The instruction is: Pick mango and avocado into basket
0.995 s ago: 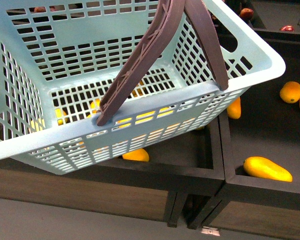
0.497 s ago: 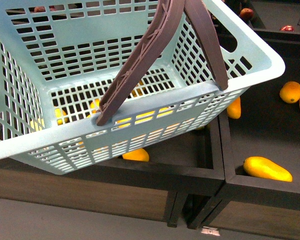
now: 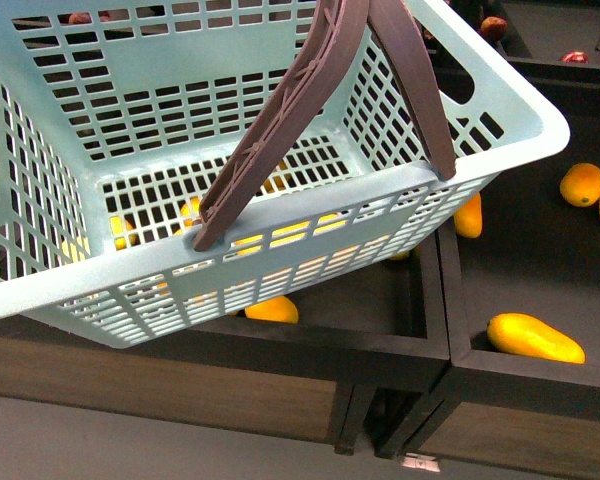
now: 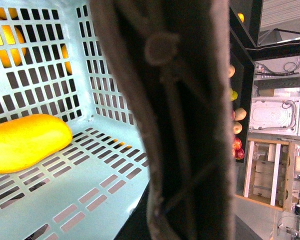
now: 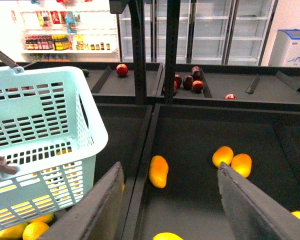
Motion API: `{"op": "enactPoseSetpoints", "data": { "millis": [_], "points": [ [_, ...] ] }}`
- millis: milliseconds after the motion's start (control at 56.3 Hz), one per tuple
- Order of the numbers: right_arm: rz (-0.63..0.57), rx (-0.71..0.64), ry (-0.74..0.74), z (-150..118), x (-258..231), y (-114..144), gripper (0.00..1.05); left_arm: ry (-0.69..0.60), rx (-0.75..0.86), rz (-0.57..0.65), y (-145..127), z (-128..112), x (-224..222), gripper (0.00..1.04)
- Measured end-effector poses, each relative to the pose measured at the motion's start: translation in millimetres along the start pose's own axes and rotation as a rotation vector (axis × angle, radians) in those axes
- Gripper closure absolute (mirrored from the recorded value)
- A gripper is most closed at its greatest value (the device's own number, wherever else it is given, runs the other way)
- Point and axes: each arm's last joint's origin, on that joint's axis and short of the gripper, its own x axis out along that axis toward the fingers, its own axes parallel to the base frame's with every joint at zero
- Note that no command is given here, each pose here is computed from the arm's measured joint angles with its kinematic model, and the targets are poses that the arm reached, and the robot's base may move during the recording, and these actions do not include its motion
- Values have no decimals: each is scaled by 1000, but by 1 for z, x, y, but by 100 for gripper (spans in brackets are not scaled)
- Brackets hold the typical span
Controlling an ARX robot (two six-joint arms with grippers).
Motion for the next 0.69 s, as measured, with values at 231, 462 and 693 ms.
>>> {"op": "enactPoseSetpoints", "data": {
  "millis": [231, 462, 693],
  "points": [
    [-5, 1, 2, 0, 0, 0, 8, 14, 8, -9, -3, -4, 1, 99],
    [-2, 2, 3, 0, 0, 0, 8, 18, -2, -13, -3, -3, 1, 99],
    [1, 1, 4, 0, 0, 0, 8, -1, -2, 0, -1, 0, 0, 99]
  ]
}}
